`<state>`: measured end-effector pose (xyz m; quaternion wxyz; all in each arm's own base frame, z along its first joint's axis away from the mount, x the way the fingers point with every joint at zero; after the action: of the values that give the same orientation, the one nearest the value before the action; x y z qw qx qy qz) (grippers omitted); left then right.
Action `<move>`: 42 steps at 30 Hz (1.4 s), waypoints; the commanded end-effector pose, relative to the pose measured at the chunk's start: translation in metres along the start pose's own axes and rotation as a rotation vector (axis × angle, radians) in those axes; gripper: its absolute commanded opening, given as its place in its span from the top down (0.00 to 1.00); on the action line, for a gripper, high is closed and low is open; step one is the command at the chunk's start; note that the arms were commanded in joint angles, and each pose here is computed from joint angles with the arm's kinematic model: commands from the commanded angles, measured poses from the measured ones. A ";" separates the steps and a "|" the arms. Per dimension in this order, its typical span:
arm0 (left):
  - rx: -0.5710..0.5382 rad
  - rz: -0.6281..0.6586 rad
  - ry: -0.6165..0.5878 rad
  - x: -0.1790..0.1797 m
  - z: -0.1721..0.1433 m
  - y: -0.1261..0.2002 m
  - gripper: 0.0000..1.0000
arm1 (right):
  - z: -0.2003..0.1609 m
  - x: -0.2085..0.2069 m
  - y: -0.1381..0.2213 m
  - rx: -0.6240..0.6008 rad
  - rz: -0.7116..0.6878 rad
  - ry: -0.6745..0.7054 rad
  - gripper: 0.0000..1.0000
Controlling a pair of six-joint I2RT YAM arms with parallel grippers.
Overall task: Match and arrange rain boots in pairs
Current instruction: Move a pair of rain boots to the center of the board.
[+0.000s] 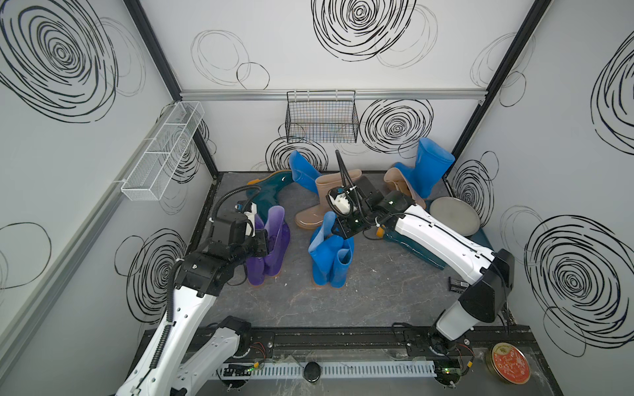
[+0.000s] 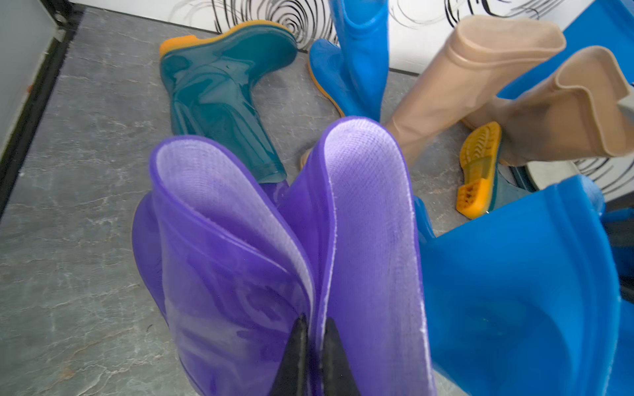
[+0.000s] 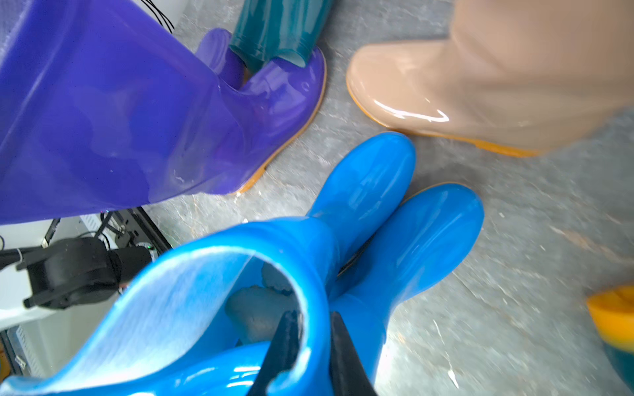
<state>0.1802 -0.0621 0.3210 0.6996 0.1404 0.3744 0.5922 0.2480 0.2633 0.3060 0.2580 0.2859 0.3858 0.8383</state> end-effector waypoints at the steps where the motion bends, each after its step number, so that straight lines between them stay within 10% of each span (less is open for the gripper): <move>1: -0.105 -0.128 0.029 -0.032 0.020 0.019 1.00 | 0.001 -0.001 0.045 -0.129 0.063 0.058 1.00; 14: -0.095 -0.200 -0.003 -0.088 0.012 0.016 1.00 | -0.030 -0.029 0.041 -0.072 0.084 0.091 0.91; 26: -0.317 0.132 -0.065 -0.046 0.054 0.083 1.00 | -0.023 -0.035 0.046 -0.106 0.014 0.093 0.37; 42: -0.260 0.065 0.037 -0.014 0.075 0.098 1.00 | -0.021 -0.037 0.047 -0.111 -0.027 0.095 0.28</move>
<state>0.1595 -0.0220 0.4007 0.6171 0.1570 0.3330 0.6955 0.2515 0.2041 0.3102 0.2576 0.2438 0.3632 0.8616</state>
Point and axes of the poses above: each gripper's point midway between its finger pads, its own y axis back along the fingers, its own x axis along the line the jaws close on, z = x × y, the point moved 9 cm from there along y, back along the fingers, and after that the axes turned 5 degrees about y, right-handed, at the moved point
